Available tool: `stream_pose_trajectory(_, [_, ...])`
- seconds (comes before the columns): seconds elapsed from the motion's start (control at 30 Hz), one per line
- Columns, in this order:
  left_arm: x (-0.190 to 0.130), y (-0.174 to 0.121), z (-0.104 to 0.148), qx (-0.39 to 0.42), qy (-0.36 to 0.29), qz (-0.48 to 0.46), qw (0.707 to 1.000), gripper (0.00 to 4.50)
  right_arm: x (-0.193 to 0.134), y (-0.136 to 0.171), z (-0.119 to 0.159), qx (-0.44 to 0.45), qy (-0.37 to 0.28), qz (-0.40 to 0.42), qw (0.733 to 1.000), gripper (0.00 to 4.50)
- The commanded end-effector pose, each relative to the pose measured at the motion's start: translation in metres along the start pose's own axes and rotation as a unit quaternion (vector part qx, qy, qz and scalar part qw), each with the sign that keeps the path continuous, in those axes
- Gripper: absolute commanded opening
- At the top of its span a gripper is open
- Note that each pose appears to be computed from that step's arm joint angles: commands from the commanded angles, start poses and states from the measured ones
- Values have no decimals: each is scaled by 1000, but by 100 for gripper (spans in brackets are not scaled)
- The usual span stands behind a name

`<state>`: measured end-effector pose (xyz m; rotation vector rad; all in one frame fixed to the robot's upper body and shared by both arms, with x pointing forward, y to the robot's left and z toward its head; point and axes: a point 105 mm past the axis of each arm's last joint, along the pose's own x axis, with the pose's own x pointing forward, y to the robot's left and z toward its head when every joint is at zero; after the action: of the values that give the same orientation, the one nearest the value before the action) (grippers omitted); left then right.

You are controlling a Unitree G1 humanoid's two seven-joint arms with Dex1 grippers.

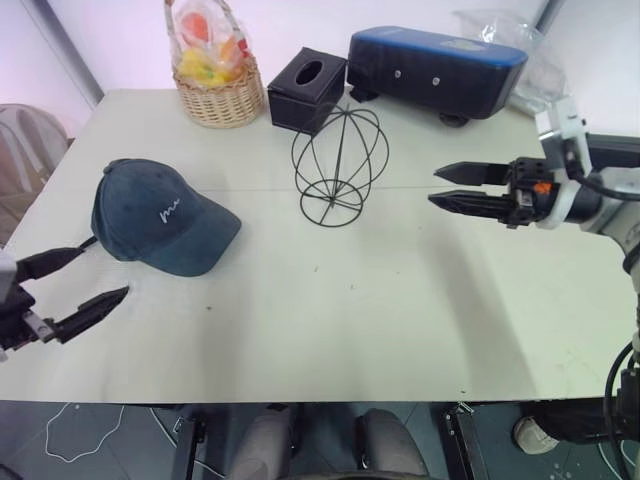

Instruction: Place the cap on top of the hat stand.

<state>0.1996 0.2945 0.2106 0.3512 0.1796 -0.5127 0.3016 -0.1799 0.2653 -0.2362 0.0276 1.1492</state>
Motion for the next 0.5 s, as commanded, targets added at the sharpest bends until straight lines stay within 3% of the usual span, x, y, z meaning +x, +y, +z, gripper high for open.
stream_pose_trajectory(0.03, [-1, -1, 8, 17, -7, 0, 1000, 450, -8, 2, 14, -31, -8, -4, 999, 237])
stream_pose_trajectory(0.5, [1, 0, 12, 10, -23, 2, 1000, 450, -6, 1, 15, -32, -7, -3, 999, 237])
